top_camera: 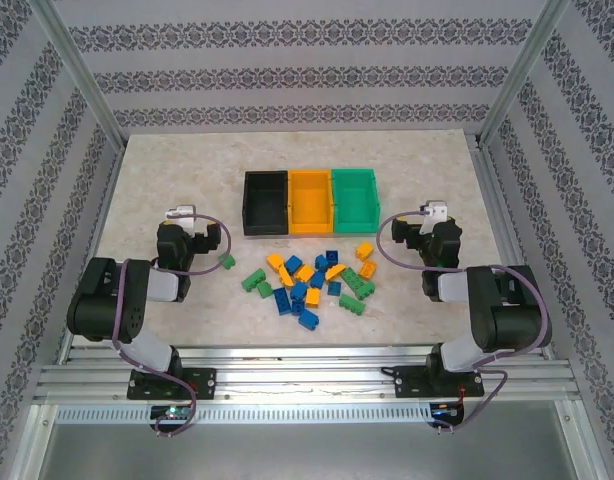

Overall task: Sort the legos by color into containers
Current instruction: Pick up the lego from the middle-right of the table.

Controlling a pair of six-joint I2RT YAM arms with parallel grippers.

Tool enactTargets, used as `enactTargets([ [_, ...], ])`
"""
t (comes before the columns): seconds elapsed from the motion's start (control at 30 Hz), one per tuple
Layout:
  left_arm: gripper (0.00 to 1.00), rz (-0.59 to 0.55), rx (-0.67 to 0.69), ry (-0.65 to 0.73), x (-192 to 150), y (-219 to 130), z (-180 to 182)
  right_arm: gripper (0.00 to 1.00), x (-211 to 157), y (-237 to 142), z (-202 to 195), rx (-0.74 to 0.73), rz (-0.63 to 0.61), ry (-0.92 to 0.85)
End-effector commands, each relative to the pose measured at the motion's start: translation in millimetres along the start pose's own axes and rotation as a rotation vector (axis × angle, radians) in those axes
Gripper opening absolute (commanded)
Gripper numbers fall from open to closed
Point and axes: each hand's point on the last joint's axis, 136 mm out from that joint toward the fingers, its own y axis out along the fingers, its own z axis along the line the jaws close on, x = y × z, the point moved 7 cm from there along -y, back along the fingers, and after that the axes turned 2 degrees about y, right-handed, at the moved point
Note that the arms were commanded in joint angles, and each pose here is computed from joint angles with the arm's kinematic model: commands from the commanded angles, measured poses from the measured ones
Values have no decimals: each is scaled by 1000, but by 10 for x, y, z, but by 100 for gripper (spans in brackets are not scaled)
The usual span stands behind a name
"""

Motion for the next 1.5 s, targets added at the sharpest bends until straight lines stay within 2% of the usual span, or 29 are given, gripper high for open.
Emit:
enactTargets([
  [0.0,99,-8,-6,16,34,-9,14,98,77,22,21,15,-28,11],
  [1.47,99,-4,-27,22,39,0,-8,98,72,23,48,31,-26,1],
])
